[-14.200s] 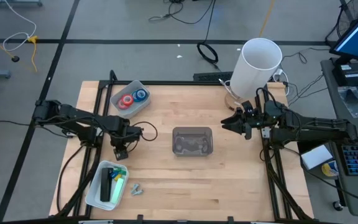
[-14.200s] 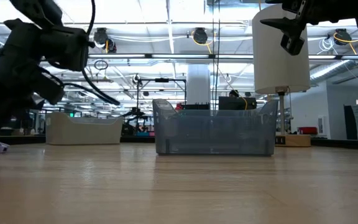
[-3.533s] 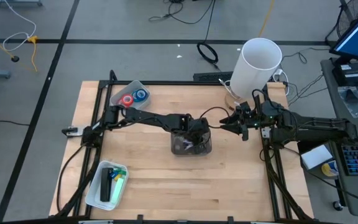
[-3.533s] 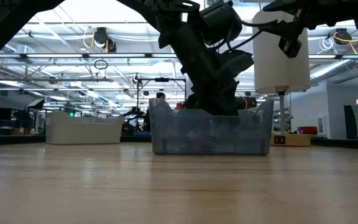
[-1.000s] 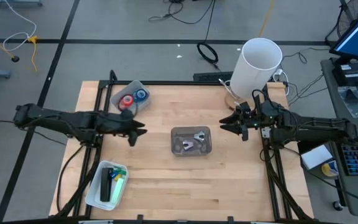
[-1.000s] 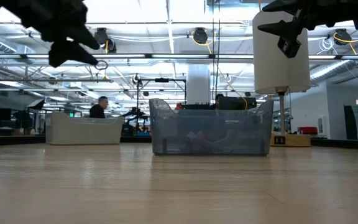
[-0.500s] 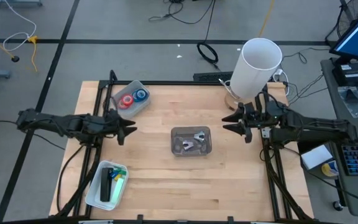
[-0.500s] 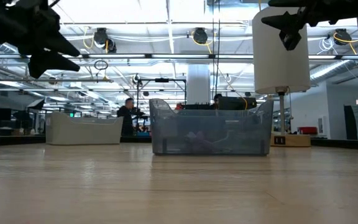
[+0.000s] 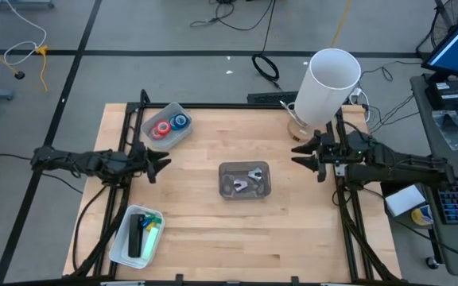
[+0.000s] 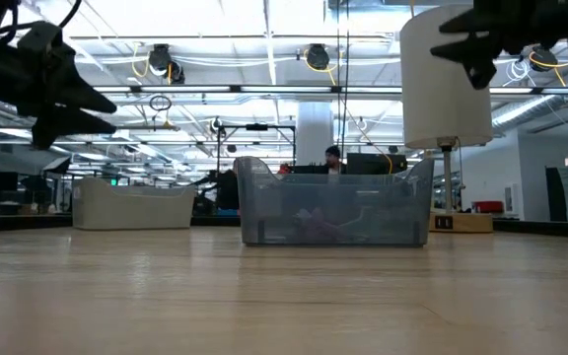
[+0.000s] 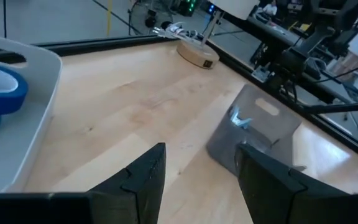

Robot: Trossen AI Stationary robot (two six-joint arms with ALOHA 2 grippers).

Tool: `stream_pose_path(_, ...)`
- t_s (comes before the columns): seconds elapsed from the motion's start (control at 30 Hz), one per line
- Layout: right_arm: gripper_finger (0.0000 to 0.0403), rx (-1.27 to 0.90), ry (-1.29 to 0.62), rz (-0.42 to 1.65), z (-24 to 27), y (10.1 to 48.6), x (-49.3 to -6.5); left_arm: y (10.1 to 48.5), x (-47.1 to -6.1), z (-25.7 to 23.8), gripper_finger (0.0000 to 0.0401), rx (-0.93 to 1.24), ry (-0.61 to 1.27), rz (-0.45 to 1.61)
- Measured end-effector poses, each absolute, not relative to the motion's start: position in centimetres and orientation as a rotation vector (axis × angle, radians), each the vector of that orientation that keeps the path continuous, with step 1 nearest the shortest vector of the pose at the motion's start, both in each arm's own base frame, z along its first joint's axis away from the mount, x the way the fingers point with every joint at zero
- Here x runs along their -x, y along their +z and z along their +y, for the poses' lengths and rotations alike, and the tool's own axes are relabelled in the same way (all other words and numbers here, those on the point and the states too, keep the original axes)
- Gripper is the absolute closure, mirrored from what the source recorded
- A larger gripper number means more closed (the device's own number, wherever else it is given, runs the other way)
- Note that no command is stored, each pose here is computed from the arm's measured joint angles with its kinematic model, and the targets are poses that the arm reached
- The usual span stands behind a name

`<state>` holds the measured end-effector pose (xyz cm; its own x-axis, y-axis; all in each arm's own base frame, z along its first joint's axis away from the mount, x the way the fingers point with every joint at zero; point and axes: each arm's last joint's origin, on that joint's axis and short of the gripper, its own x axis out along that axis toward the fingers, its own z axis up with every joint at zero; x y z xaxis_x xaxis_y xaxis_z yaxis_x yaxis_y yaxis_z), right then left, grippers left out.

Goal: Pick and place Stapler, Stapler remover, tape
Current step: Return to Home Position

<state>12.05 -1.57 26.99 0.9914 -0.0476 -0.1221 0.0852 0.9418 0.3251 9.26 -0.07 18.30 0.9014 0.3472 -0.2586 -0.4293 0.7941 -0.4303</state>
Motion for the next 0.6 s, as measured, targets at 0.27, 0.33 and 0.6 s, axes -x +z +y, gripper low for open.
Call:
stream_pose_path(0.27, 0.0236, -0.423, -0.07, 0.046, -1.6, 21.9, -11.9, 16.5, -9.4, -0.1, 0.021, 0.52, 0.428, 0.132)
stream_pose_path(0.33, 0.0236, -0.432, -0.044, 0.012, -1.5, 20.7, -11.6, 16.7, -9.4, 0.0, 0.021, 0.508, 0.424, 0.122)
stream_pose_path(0.6, 0.0236, -0.465, 0.0, -0.088, -1.2, 18.6, -10.3, 17.0, -9.4, 0.0, 0.021, 0.485, 0.415, 0.103)
